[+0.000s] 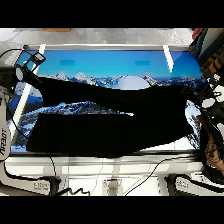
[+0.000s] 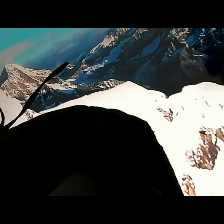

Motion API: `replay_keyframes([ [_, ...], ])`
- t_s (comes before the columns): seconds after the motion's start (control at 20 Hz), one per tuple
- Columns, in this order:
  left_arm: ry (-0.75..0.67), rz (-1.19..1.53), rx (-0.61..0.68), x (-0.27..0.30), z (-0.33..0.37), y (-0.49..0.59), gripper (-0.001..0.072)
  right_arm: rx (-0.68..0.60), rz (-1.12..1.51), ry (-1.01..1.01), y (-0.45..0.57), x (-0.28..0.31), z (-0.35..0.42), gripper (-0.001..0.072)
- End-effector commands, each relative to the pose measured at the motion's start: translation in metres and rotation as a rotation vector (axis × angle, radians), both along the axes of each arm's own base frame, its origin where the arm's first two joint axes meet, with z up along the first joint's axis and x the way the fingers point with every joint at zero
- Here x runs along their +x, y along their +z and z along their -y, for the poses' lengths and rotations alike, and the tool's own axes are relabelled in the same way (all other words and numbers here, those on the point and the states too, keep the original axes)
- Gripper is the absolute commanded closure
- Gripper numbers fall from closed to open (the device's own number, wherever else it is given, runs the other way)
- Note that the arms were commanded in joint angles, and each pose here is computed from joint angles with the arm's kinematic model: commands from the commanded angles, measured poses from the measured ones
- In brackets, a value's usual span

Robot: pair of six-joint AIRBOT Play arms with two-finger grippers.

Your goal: Fold the clothes and pants, and hang the long-sleeved shirts on hangers.

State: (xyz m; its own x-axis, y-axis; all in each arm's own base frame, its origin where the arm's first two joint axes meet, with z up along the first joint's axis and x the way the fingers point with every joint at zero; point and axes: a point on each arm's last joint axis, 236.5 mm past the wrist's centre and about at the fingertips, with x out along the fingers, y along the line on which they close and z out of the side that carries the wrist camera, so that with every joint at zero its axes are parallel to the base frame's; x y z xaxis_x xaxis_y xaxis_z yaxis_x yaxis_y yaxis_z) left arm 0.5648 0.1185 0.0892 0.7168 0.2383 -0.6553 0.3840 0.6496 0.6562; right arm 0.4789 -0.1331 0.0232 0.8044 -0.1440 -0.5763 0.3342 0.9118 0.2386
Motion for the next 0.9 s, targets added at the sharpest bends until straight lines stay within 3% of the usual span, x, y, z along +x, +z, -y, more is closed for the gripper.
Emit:
replay_keyframes([
  [0.0,-0.021,0.095,0.004,0.020,0.003,0.009,0.0698,-0.017,0.029,-0.017,0.005,0.004,0.005,0.0693],
  [0.35,-0.057,0.022,-0.016,0.033,0.023,-0.044,0.0697,-0.013,0.271,-0.245,0.039,0.023,0.053,0.0693],
  [0.7,-0.143,0.067,-0.014,0.058,0.065,-0.066,0.0698,-0.006,0.211,-0.264,-0.001,0.027,0.058,0.0693],
  [0.85,-0.196,0.219,0.055,0.079,0.071,-0.031,0.0698,-0.004,0.202,-0.264,-0.006,0.027,0.058,0.0693],
])
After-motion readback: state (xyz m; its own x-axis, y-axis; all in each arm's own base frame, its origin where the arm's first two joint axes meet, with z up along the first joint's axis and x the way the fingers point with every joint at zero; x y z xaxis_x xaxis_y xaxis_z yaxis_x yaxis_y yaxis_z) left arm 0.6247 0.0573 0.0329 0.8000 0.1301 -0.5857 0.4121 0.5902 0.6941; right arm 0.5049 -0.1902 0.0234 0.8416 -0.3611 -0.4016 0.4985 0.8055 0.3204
